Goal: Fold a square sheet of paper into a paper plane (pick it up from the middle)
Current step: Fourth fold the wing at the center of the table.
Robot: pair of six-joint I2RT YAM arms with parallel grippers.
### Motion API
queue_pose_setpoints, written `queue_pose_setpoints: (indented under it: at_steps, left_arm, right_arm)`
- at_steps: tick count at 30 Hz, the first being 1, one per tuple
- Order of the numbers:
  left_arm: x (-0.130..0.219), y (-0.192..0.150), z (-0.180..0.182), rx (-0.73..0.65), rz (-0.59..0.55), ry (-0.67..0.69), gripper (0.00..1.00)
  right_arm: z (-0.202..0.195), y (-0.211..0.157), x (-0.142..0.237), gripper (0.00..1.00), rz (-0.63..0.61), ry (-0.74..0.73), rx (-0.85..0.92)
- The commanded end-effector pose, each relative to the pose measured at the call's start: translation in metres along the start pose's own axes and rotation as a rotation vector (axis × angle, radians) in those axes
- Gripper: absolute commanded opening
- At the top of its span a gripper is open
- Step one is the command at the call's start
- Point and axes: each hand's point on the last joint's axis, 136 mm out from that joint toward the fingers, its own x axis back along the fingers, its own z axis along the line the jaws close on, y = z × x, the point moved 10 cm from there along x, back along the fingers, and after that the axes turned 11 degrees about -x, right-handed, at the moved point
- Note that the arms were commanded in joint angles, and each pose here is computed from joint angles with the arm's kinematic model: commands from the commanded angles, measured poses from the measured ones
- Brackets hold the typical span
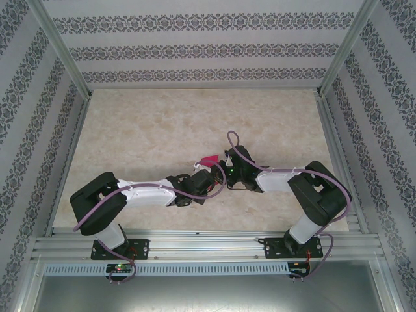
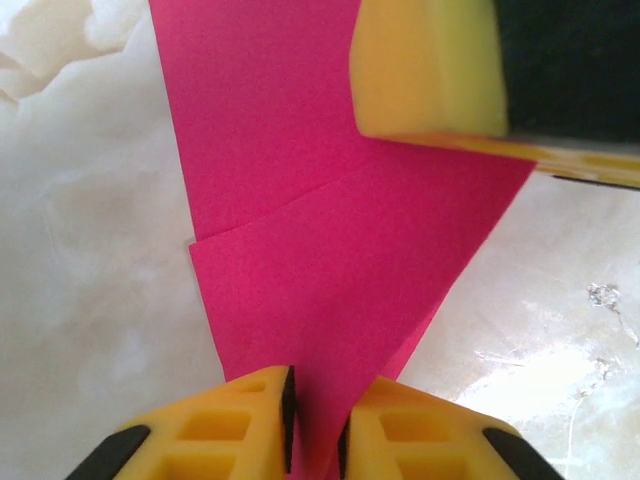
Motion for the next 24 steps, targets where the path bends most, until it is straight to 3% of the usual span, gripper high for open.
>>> queue_pose_setpoints:
  at_steps: [1, 7, 16, 20, 24]
  left_arm:
    - [-0.002, -0.004, -0.002, 0.002, -0.005, 0.018, 0.17]
    - [-0.001, -0.002, 0.002, 0.036, -0.027, -0.022, 0.09]
    - [-0.009, 0.001, 0.018, 0.185, -0.093, -0.366, 0.07]
    - [-0.017, -0.001, 0.026, 0.262, -0.105, -0.501, 0.07]
    - [-0.025, -0.003, 0.033, 0.325, -0.098, -0.592, 0.07]
  right_arm:
    - [0.008, 0.004, 0.002, 0.17, -0.007, 0.017, 0.013]
    - [0.013, 0.003, 0.016, 0.26, -0.027, 0.02, 0.048]
    - [0.013, 0.003, 0.067, 0.47, -0.156, -0.029, 0.135]
    - [0.012, 0.001, 0.071, 0.46, -0.138, -0.016, 0.159]
    - [0.013, -0.001, 0.06, 0.34, -0.084, -0.005, 0.166]
